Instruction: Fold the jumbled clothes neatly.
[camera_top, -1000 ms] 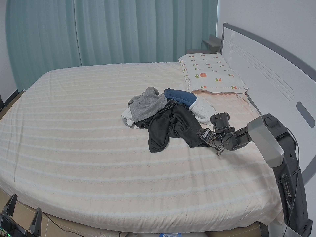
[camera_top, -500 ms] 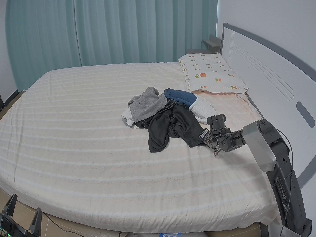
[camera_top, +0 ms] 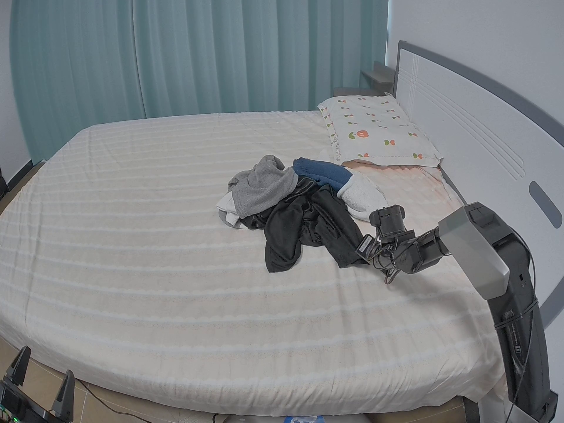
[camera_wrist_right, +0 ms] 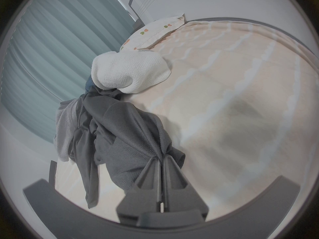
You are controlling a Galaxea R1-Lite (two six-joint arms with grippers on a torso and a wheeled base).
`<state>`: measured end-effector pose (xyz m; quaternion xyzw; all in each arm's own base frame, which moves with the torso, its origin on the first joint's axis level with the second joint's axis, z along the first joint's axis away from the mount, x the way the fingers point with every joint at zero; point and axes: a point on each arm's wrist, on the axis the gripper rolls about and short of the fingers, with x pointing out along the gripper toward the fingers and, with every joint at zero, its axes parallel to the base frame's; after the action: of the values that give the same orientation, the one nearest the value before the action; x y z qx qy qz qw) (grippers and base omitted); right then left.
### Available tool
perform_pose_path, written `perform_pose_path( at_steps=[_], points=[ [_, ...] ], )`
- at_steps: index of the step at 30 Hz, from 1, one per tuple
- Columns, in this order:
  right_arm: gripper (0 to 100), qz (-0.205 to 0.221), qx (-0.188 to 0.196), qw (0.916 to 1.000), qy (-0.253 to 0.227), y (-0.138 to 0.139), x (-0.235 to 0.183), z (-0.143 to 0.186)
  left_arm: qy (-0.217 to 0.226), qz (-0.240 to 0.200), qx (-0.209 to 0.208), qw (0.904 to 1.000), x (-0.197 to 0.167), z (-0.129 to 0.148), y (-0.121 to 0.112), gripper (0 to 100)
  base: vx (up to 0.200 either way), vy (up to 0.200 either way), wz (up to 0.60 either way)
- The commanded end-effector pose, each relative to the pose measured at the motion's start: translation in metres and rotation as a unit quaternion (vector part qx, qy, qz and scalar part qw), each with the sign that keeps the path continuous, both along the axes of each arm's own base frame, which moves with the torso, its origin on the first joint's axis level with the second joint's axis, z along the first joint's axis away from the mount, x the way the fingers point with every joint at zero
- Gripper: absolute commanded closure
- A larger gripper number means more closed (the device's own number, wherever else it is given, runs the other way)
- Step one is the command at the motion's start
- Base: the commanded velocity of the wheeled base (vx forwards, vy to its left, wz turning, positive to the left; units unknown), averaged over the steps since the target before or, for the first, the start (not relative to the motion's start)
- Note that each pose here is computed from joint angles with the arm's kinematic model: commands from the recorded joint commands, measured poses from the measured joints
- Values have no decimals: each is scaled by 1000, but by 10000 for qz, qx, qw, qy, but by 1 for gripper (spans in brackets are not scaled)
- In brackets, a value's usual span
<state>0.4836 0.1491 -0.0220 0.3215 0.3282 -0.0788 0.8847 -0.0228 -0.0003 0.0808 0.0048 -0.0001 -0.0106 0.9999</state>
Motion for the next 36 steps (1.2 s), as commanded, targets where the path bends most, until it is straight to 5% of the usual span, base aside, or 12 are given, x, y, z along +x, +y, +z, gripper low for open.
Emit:
perform_pose_path(
  at_steps=[1,12,20,21,22,25,27,28,29,36],
  points=[
    [100,131,146,9990,-409,-2,-36,62,47,15,-48,10000,1,-5,0,0,0,0,0],
    [100,691,482,9909,-1049,2,-132,120,39,7,-40,10000,1,-5,0,0,0,0,0],
    [100,1307,949,9702,-1808,3,-201,179,15,53,29,10000,0,-5,0,0,0,0,0],
    [100,1586,1136,9617,-1928,-2,-221,193,-1160,128,-615,9913,-12,66,1,0,0,0,0],
    [100,1605,1145,9615,-1915,-2,-220,192,-1309,82,-774,9883,-12,86,1,0,0,0,0],
    [100,1703,1163,9609,-1848,-1,-219,189,-879,55,-744,9933,10,112,0,0,0,0,0],
    [100,1804,1208,9578,-1882,2,-223,192,-167,-475,94,9987,36,110,-2,0,0,0,0],
    [100,1816,1225,9571,-1899,3,-224,193,-86,-529,122,9985,39,110,-2,0,0,0,0],
    [100,1853,1278,9531,-2021,5,-226,197,463,-704,119,9964,61,104,-4,0,0,0,0],
    [100,1931,1557,9297,-2722,6,-233,215,1259,-1098,-31,9859,140,98,-16,0,0,0,0]
  ],
)
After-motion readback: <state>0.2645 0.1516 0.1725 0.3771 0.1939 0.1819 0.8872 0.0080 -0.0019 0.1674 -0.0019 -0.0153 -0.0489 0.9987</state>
